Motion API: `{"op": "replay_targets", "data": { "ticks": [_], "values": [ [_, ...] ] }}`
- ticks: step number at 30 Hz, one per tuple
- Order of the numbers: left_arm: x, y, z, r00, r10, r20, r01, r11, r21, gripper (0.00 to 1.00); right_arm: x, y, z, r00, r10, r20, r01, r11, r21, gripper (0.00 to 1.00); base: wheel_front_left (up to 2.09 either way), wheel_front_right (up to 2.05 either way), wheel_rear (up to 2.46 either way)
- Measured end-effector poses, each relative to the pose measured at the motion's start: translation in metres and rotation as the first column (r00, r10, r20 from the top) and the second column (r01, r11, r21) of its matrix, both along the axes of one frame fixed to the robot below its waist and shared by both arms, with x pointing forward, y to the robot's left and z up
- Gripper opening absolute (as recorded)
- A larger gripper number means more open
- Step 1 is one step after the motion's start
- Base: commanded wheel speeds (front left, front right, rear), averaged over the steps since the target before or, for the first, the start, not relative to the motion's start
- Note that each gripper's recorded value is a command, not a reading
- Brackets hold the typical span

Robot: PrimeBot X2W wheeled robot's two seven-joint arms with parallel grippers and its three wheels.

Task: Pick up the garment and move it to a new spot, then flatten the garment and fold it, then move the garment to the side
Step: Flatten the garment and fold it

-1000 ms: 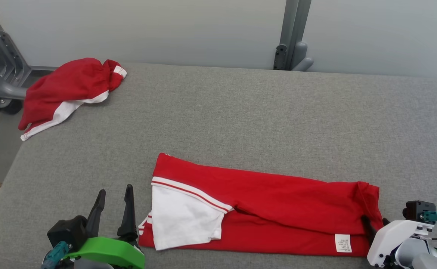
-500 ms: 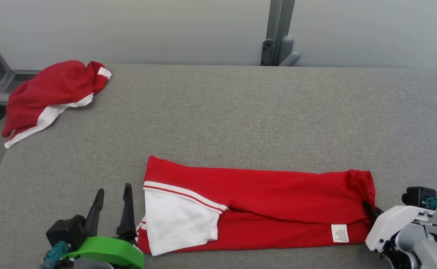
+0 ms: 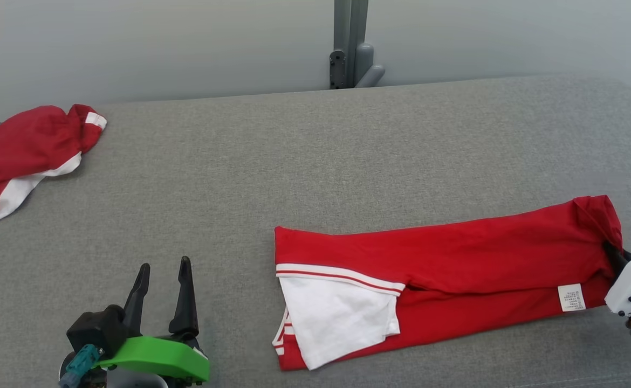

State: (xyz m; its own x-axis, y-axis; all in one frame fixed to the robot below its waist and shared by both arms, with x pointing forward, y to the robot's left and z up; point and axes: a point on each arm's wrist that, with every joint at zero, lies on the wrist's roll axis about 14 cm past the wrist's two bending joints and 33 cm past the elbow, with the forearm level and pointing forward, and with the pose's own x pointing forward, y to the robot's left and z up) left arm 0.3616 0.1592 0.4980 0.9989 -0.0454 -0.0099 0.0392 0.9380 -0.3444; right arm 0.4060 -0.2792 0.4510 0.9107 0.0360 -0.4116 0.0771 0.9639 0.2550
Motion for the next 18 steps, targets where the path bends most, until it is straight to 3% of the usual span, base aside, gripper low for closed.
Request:
{"op": "replay_targets", "data": {
  "ticks": [8,14,18],
  "values": [
    [0.011,-0.018,-0.001,0.998,-0.059,0.008,0.059,0.998,0.026,1.0,-0.008,-0.018,0.011,0.999,-0.041,0.015,0.041,0.999,0.0,0.0,0.0,0.0,0.0],
    [0.012,-0.006,0.004,0.999,-0.039,0.026,0.037,0.997,0.069,1.0,-0.008,0.011,0.017,0.999,0.028,0.024,-0.029,0.999,0.041,0.0,0.0,0.0,0.0],
    [0.011,0.013,0.009,0.999,0.011,0.041,-0.014,0.996,0.084,1.0,-0.001,0.051,0.04,0.991,0.1,0.088,-0.112,0.982,0.15,0.0,0.0,0.0,0.0]
  ]
}}
